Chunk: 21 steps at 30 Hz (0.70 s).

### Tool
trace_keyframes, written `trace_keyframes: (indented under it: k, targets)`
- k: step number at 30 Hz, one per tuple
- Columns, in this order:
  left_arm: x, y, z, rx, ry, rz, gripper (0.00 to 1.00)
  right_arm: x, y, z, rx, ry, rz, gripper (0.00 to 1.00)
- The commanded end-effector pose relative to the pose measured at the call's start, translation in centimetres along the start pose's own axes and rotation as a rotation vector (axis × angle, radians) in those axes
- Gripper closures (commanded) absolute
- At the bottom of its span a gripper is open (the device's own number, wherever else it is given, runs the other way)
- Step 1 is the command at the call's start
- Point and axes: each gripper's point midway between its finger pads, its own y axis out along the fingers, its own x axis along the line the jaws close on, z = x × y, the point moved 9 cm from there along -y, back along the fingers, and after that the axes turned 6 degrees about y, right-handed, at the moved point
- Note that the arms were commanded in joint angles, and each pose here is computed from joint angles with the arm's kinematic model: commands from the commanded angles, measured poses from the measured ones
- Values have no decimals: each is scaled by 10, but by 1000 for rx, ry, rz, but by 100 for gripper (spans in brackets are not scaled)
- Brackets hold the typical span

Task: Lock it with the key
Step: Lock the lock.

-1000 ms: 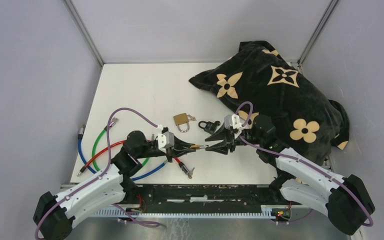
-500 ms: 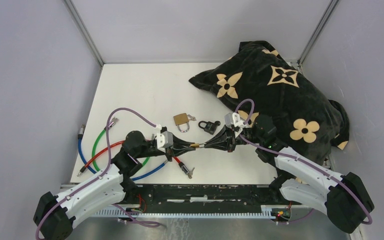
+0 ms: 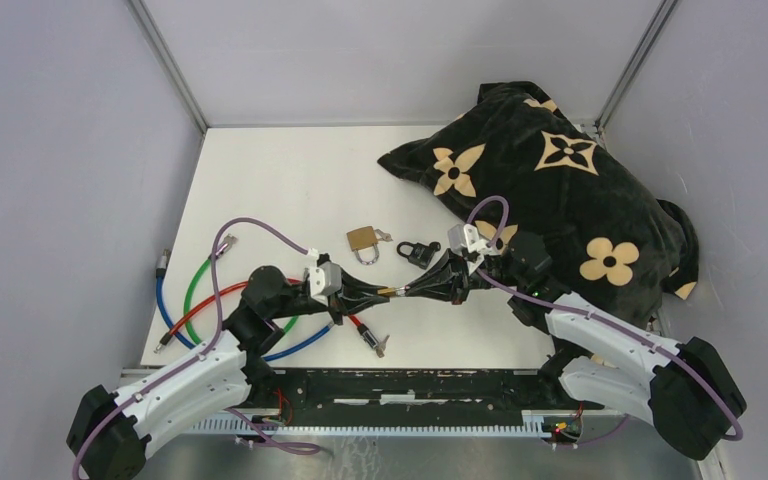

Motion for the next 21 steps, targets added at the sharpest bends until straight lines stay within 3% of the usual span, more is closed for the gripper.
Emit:
trace_keyframes:
  k: [1, 11, 21]
  targets:
    - [-4, 6, -20, -102, 41, 45, 98, 7, 14, -8, -48, -53, -44, 100]
    - [-3, 3, -44, -187, 53, 8, 98, 15, 9, -11, -109, -64, -46, 100]
    - [-11, 3, -55, -250, 55, 70, 98, 26, 7, -28, -204, -96, -49, 100]
